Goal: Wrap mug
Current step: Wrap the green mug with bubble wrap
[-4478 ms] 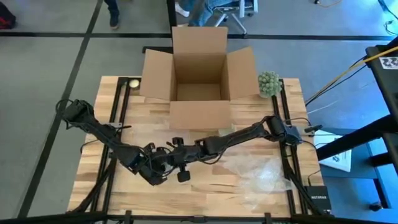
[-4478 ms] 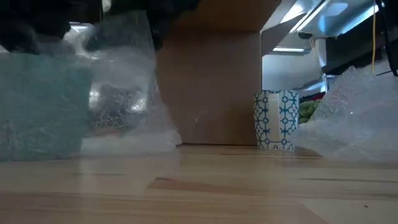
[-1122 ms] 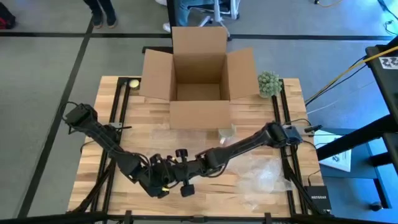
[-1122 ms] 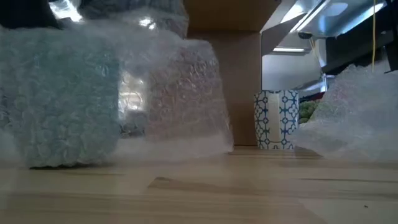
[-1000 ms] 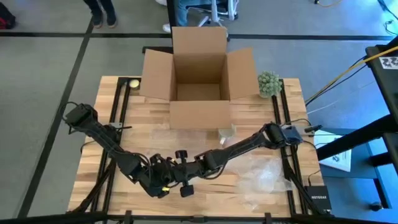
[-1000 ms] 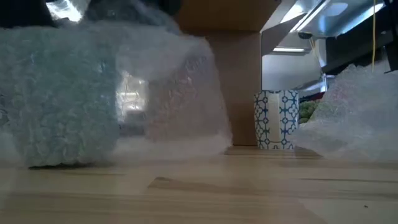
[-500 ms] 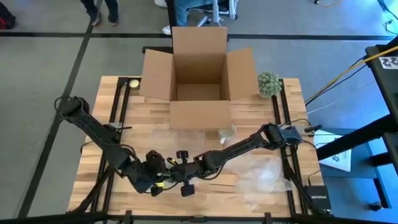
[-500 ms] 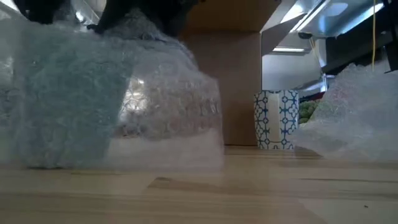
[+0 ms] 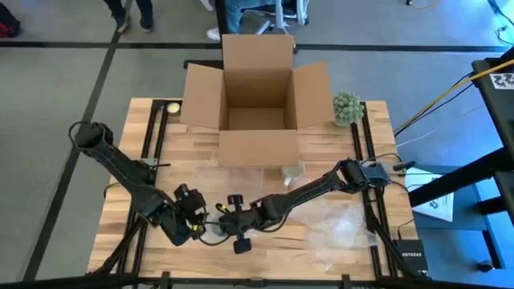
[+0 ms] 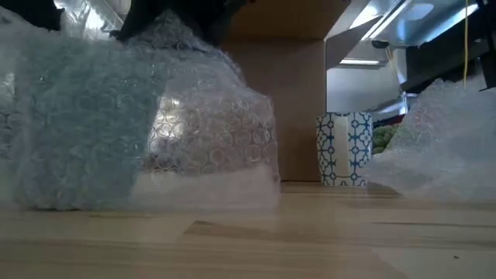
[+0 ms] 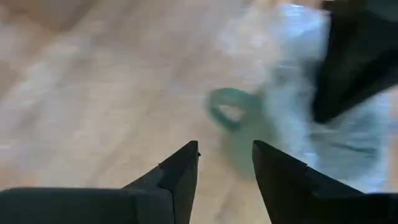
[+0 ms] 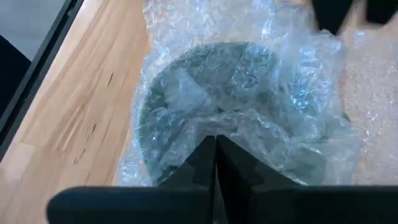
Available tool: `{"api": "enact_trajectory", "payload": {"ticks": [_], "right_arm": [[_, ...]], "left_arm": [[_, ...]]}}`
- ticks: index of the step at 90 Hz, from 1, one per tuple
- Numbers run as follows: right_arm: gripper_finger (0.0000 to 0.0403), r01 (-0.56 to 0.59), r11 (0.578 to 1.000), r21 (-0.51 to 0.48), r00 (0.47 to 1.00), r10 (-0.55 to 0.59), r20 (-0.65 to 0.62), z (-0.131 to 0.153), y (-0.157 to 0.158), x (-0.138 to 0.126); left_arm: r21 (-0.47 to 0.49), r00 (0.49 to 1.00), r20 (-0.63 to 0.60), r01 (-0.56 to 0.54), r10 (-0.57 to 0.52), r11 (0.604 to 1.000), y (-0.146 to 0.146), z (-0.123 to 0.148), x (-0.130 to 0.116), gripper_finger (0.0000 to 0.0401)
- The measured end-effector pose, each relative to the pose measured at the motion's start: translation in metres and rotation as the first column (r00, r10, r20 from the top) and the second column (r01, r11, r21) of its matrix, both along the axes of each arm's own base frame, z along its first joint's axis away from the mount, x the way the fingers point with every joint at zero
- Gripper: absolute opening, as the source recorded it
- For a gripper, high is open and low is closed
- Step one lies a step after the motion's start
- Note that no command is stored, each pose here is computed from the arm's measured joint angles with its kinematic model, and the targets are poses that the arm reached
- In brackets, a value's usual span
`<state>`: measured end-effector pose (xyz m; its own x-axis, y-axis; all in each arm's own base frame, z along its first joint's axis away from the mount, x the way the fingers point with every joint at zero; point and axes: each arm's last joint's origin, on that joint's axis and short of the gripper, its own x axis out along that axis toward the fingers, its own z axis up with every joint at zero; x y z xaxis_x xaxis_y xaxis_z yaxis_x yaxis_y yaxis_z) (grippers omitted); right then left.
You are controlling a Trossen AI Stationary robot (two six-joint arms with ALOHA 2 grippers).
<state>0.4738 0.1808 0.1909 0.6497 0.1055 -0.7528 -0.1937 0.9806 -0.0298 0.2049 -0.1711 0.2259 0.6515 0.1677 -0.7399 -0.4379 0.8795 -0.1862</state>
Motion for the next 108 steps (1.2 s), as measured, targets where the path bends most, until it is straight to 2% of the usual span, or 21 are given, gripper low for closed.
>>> {"api": "enact_trajectory", "payload": {"ticks": [10, 23, 47, 70, 80, 94, 108], "right_arm": [[0.0001, -0.007, 1.0, -0.006, 1.0, 0.007, 0.001, 0.0, 0.0, 0.0], [0.0001, -0.007, 1.0, -0.006, 1.0, 0.007, 0.004, 0.0, 0.0, 0.0], [0.0001, -0.011, 1.0, -0.007, 1.0, 0.011, 0.008, 0.003, 0.0, 0.0], [0.0001, -0.033, 0.998, -0.044, 0.999, 0.032, -0.044, 0.036, 0.0, -0.001], [0.0001, -0.005, 0.998, -0.069, 1.0, 0.005, 0.0, 0.047, -0.001, 0.001], [0.0001, 0.032, 0.994, -0.108, 0.999, -0.032, 0.001, 0.034, -0.008, 0.006], [0.0001, 0.011, 0.996, -0.09, 0.999, -0.016, -0.048, 0.003, -0.005, 0.012]], "left_arm": [[-0.014, 0.998, 0.046, 0.034, -0.033, 0.999, -0.004, -0.005, 0.009, 0.0136], [0.022, 1.0, -0.005, 0.021, -0.021, 1.0, -0.004, -0.021, 0.019, 0.0136], [0.019, 0.997, -0.071, -0.004, 0.005, 1.0, -0.004, -0.042, 0.031, 0.0136], [0.025, 0.997, -0.078, -0.002, 0.004, 1.0, -0.004, -0.042, 0.031, 0.0136], [0.025, 0.997, -0.081, 0.002, 0.0, 1.0, -0.005, -0.042, 0.03, 0.0136], [0.023, 0.997, -0.076, 0.007, -0.005, 1.0, -0.005, -0.043, 0.031, 0.0136], [0.018, 0.998, -0.066, 0.002, -0.001, 1.0, -0.006, -0.042, 0.032, 0.0136]]}}
